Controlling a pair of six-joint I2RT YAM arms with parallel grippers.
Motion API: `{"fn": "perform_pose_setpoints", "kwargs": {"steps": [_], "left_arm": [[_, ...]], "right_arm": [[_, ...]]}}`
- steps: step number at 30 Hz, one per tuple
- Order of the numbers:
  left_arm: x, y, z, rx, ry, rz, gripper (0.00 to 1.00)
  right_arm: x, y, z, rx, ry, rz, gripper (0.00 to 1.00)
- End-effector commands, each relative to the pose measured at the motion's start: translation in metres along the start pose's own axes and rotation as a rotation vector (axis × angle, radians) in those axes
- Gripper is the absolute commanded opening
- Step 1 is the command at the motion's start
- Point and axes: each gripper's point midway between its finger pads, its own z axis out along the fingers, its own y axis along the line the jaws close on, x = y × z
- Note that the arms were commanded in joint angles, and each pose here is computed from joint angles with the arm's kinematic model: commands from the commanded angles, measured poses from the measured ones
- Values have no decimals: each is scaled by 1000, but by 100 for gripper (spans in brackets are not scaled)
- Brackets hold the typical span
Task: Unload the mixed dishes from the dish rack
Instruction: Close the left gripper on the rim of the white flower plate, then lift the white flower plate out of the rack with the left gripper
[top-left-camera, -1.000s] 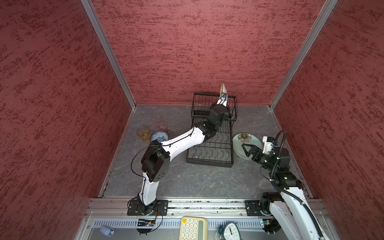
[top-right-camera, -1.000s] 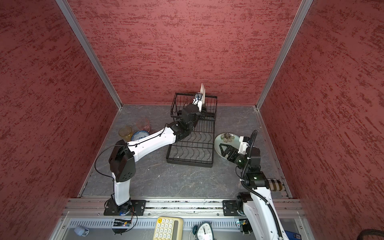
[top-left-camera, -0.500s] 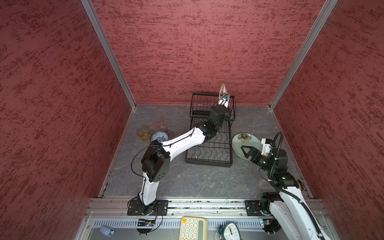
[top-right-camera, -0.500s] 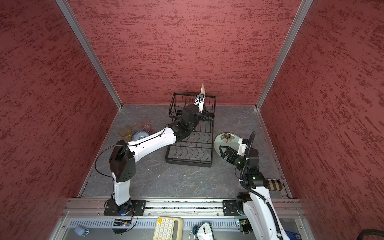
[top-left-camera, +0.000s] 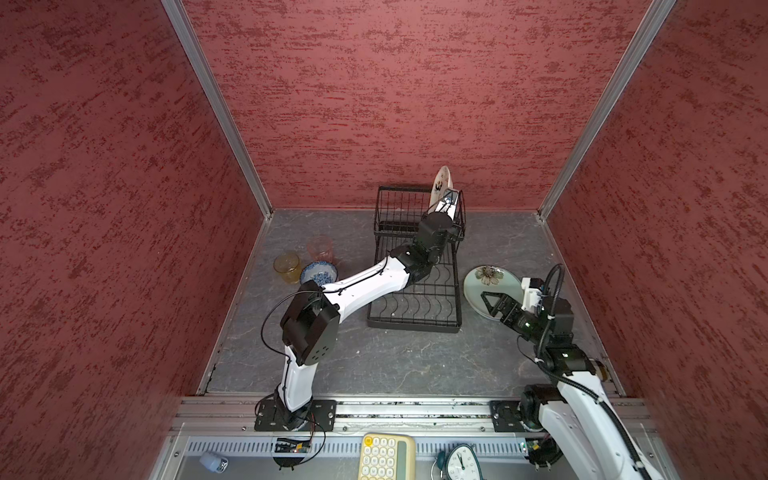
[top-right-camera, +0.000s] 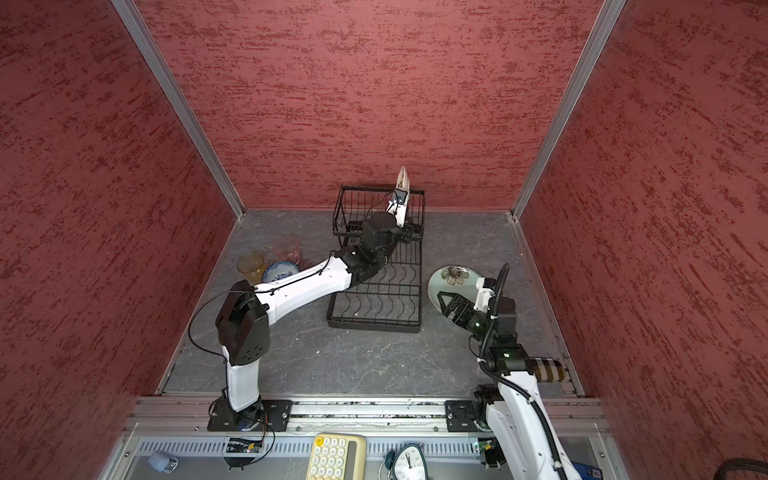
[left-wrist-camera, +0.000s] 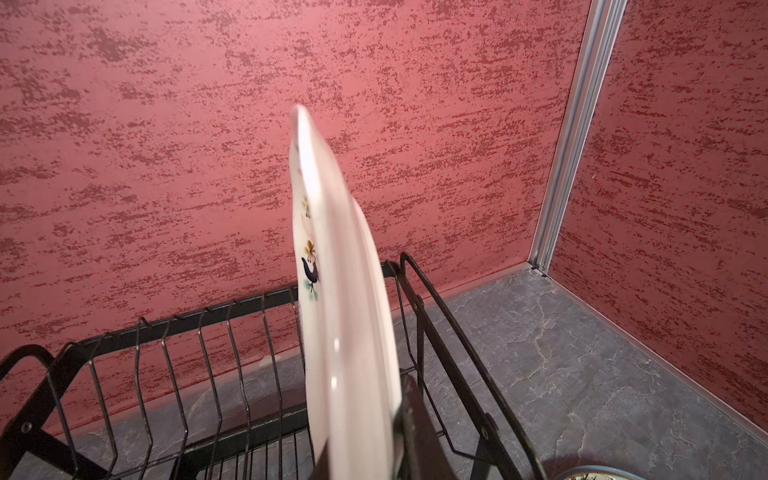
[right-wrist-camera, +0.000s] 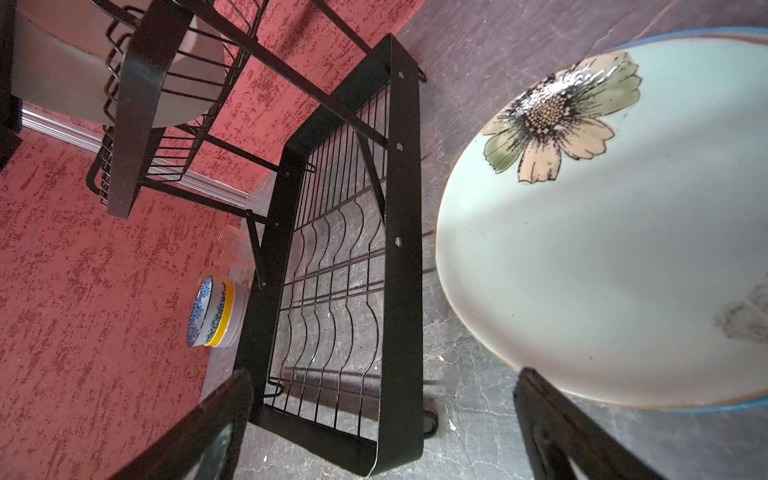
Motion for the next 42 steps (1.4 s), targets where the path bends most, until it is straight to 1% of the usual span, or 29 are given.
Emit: {"fn": "perform_pose_setpoints", "kwargs": {"steps": [1,3,4,11,21,26,27,31,36,39,42], "left_arm": [[-45,34,-14,-91,-94,17,8],[-50,36,-15,-93,-105,14,1],[-52,36,-16,-93,-111,11,0],[-71,40,-27,-81,-177,-21,0],[-99,45,-42,-64,-287,-27,0],[-107,43,-52,-43,-317,-28,0],[-114,43,-57,-41,-347,-35,0],[-123,38,-70,-36,-374,-7,0],[-134,15,-100,-5,-419,62,0],[-134,3,-116,8,-428,88,0],[-126,-8,-131,38,-424,97,0]], "right_arm": [[-3,2,1,-12,-20,-11,99],[-3,1,1,-10,-21,-10,99],[-3,1,1,-8,-22,-9,99],[0,-3,4,1,-11,-3,99],[-1,-2,5,1,-8,-10,99],[-1,-3,6,4,-5,-11,99],[-1,-3,6,6,-6,-10,99],[-2,-3,7,2,-6,-11,99],[-1,-2,7,-1,0,-10,99],[-3,-9,7,51,2,-14,99],[-2,-13,7,80,18,-17,99]]}}
